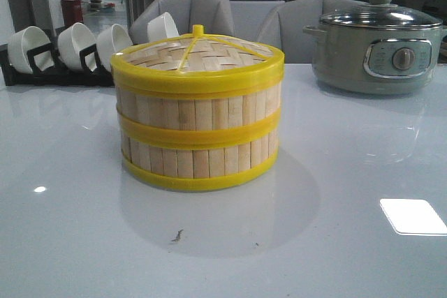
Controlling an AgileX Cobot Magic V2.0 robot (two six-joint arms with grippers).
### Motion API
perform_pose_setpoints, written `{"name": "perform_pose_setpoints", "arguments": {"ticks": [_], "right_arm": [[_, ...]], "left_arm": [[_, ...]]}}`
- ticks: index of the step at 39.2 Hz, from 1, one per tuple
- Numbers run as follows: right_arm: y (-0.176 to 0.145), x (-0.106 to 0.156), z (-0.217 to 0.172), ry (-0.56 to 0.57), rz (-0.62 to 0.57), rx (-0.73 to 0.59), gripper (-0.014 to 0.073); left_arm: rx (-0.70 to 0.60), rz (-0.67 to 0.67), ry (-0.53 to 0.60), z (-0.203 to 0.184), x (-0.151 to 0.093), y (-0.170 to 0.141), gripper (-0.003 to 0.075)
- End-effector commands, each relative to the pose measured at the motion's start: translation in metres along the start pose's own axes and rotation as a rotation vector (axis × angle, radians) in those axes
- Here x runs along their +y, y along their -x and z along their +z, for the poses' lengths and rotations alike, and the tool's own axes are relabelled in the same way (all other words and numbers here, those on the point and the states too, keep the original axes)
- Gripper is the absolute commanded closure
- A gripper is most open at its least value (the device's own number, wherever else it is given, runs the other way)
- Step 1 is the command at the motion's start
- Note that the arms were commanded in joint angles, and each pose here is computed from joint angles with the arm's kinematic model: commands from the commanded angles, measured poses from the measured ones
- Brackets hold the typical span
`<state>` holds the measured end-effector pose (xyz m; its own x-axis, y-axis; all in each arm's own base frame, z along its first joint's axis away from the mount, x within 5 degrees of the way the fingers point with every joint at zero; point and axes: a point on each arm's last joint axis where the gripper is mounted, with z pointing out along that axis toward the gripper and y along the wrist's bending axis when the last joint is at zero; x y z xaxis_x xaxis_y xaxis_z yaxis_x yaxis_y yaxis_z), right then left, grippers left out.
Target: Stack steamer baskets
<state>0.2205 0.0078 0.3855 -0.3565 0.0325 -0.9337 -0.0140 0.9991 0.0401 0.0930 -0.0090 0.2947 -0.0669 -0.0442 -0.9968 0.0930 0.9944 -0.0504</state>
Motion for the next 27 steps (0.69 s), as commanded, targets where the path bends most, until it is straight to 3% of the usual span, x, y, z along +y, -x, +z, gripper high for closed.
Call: {"name": "perform_pose_setpoints", "arguments": {"ticks": [1,27], "right_arm": [[0.007,-0.006,-0.026,-0.022,-0.007,-0.179,0.0204],[-0.081,-0.019,-0.071,-0.103,0.011,-0.287,0.0204]], "left_arm": [[-0.115,-0.014,0.002,-0.001,0.000,0.018,0.0634],[-0.115,-0.014,0.002,-0.001,0.000,0.018,0.0634]]}}
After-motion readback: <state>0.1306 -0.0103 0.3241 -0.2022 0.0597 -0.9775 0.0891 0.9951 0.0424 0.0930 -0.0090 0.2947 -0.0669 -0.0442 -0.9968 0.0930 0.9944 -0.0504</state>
